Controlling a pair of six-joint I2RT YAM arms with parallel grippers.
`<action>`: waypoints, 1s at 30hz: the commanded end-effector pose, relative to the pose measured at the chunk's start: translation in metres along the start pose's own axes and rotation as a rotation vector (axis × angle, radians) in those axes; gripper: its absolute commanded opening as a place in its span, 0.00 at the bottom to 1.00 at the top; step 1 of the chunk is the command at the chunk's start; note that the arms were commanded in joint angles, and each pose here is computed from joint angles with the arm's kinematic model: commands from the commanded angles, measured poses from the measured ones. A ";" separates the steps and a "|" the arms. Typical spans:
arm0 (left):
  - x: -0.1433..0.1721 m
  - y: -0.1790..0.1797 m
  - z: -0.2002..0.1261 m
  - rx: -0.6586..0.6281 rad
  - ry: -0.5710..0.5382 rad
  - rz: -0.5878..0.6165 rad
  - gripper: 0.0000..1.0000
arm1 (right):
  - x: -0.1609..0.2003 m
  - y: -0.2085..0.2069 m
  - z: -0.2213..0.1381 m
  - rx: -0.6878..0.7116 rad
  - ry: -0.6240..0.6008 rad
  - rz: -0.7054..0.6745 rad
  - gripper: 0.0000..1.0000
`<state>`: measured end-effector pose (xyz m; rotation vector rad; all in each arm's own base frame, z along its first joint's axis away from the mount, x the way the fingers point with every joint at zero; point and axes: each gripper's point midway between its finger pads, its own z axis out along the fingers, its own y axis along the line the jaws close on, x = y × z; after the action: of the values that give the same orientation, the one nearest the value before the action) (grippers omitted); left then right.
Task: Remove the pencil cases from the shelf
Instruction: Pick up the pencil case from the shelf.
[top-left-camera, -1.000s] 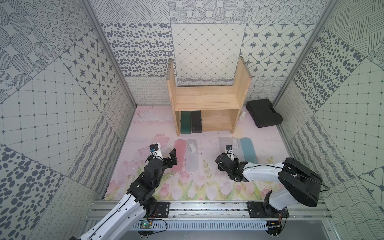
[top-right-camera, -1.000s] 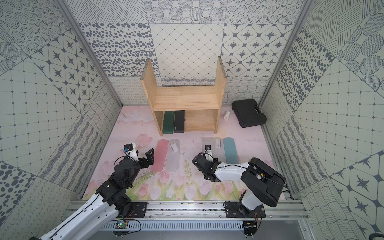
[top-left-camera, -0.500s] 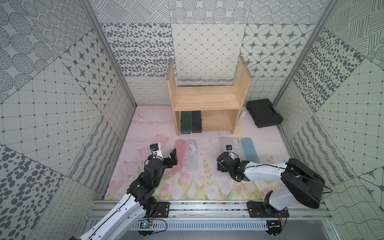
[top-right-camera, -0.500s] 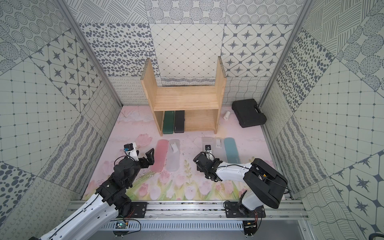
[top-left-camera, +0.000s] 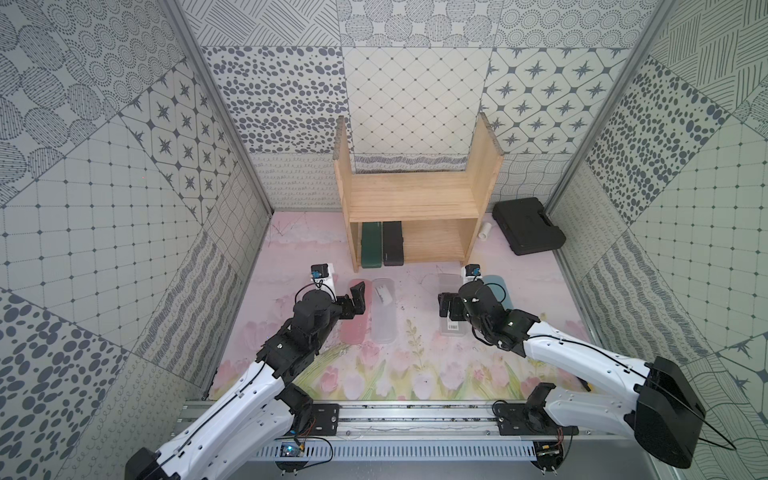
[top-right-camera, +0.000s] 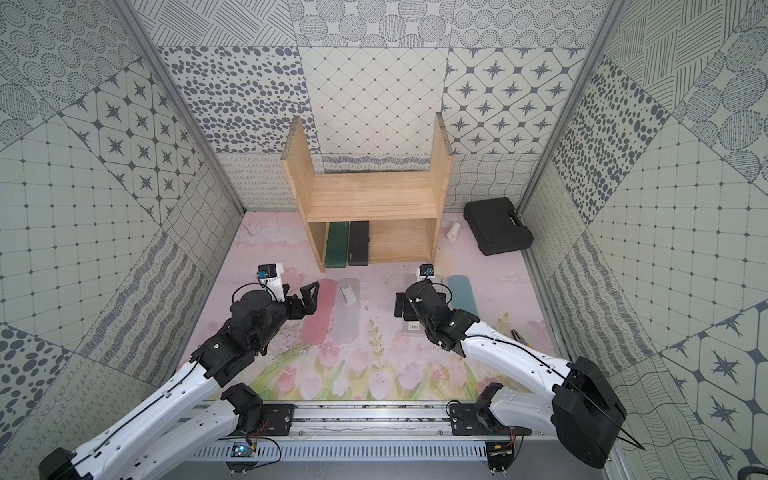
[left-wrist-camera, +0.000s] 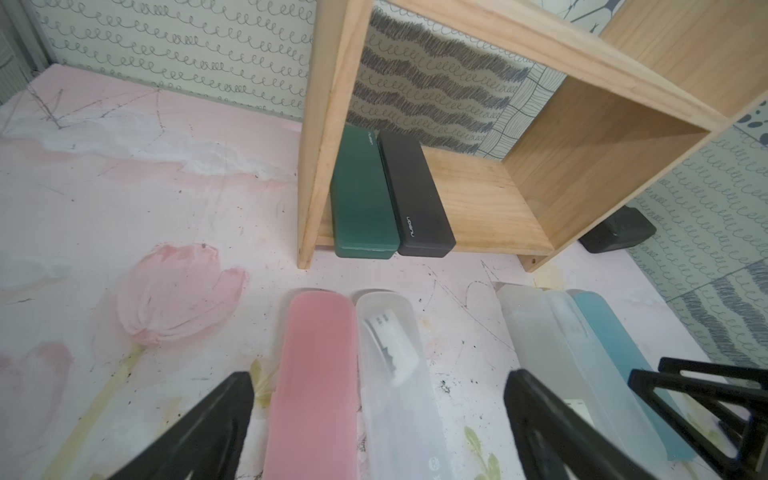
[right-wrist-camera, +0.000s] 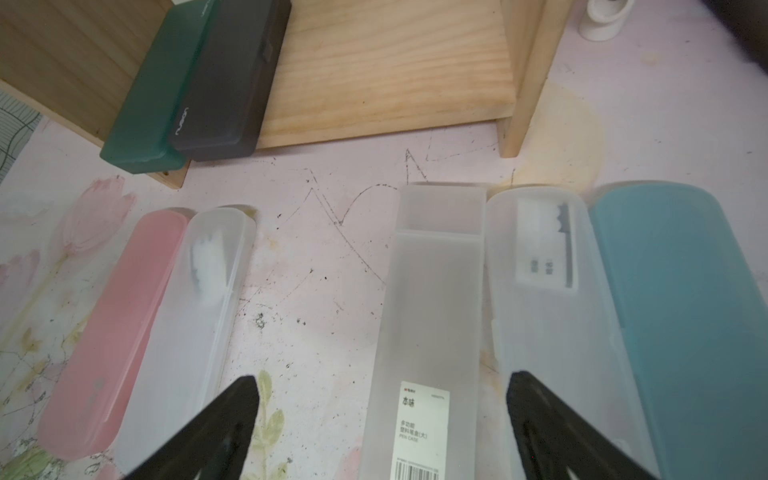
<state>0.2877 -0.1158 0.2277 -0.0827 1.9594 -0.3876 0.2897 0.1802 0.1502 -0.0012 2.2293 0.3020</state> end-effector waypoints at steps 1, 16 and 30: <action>0.001 -0.028 0.019 0.079 0.130 -0.025 0.99 | -0.017 -0.011 -0.006 0.002 -0.057 -0.070 0.98; 0.020 -0.079 0.116 -0.007 0.321 0.075 0.99 | -0.043 -0.047 -0.027 0.093 -0.305 -0.151 0.98; 0.040 -0.081 0.179 -0.168 0.372 0.187 0.99 | -0.038 -0.054 -0.029 0.095 -0.316 -0.124 0.98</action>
<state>0.4124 -0.2508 0.1624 0.0720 2.3335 -0.2528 0.2930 0.1187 0.1788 -0.0586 1.9547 0.1119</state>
